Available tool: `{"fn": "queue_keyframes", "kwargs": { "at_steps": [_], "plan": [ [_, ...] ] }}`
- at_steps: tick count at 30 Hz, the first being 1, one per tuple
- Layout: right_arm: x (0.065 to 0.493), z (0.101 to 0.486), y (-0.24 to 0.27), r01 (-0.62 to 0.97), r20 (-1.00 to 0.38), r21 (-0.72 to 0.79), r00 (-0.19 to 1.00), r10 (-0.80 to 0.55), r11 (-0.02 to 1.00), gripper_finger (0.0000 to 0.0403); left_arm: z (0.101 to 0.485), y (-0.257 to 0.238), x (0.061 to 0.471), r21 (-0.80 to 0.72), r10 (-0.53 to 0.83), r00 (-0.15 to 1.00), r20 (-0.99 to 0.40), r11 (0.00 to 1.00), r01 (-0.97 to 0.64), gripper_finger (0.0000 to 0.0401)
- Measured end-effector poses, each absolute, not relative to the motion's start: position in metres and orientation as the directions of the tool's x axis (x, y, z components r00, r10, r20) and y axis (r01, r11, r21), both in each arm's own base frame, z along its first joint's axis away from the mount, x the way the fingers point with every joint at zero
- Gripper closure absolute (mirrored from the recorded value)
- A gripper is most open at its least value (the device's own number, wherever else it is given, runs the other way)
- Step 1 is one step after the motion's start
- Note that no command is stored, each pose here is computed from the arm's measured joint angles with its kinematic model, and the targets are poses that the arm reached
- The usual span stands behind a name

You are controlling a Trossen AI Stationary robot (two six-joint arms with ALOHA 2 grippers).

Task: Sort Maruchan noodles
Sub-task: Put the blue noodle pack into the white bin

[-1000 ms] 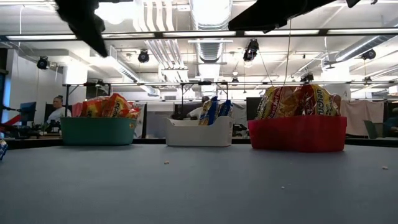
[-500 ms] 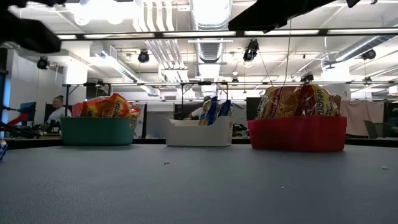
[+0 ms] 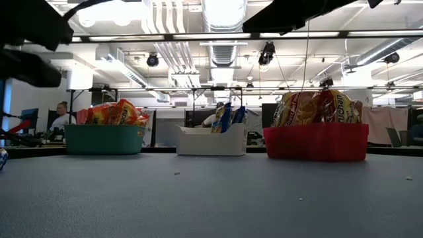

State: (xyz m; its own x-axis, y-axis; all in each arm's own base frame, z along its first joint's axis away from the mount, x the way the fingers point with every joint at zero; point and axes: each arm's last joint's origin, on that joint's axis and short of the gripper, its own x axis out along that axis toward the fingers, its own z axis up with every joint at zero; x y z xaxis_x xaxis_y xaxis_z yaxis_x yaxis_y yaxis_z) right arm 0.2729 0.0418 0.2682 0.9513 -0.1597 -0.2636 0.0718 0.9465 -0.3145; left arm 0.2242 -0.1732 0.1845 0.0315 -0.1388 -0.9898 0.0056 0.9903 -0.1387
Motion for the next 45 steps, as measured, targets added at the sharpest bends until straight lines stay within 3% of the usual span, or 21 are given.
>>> {"fn": "queue_keyframes", "kwargs": {
  "at_steps": [8, 12, 15, 17, 19, 24, 33, 41, 45],
  "plan": [
    [0.273, 0.268, 0.042, 0.072, -0.264, -0.315, 0.951, -0.160, 0.947, 0.0282, 0.162, -0.168, 0.217, -0.167, -0.166, 0.030, -0.986, 0.985, -0.032, 0.0401],
    [0.273, 0.268, 0.042, 0.072, -0.263, -0.314, 0.951, -0.160, 0.947, 0.0282, 0.162, -0.166, 0.217, -0.108, -0.107, 0.075, -0.991, 0.994, -0.008, 0.0401],
    [0.273, 0.268, 0.042, 0.072, -0.261, -0.317, 0.952, -0.159, 0.946, 0.0282, 0.166, -0.155, 0.225, 0.102, 0.099, 0.230, -0.968, 0.995, -0.001, 0.0401],
    [0.273, 0.269, 0.042, 0.072, -0.254, -0.320, 0.954, -0.159, 0.945, 0.0282, 0.168, -0.139, 0.233, 0.329, 0.341, 0.344, -0.875, 0.939, -0.096, 0.0401],
    [0.273, 0.270, 0.042, 0.077, -0.246, -0.312, 0.956, -0.158, 0.947, 0.0282, 0.179, -0.129, 0.242, 0.415, 0.441, 0.415, -0.796, 0.896, -0.157, 0.0401],
    [0.273, 0.270, 0.042, 0.084, -0.247, -0.286, 0.956, -0.158, 0.954, 0.0282, 0.194, -0.116, 0.248, 0.446, 0.439, 0.435, -0.786, 0.890, -0.092, 0.0401],
    [0.274, 0.270, 0.042, 0.096, -0.241, -0.252, 0.958, -0.158, 0.963, 0.0282, 0.231, -0.109, 0.232, 0.344, 0.300, 0.570, -0.765, 0.938, -0.033, 0.0401],
    [0.274, 0.271, 0.042, 0.099, -0.241, -0.243, 0.958, -0.159, 0.965, 0.0282, 0.204, -0.083, 0.212, 0.324, 0.319, 0.636, -0.702, 0.939, -0.114, 0.0400],
    [0.274, 0.270, 0.042, 0.099, -0.241, -0.243, 0.957, -0.159, 0.965, 0.0282, 0.189, -0.061, 0.203, 0.261, 0.373, 0.611, -0.699, 0.927, -0.268, 0.0379]
  ]
}}
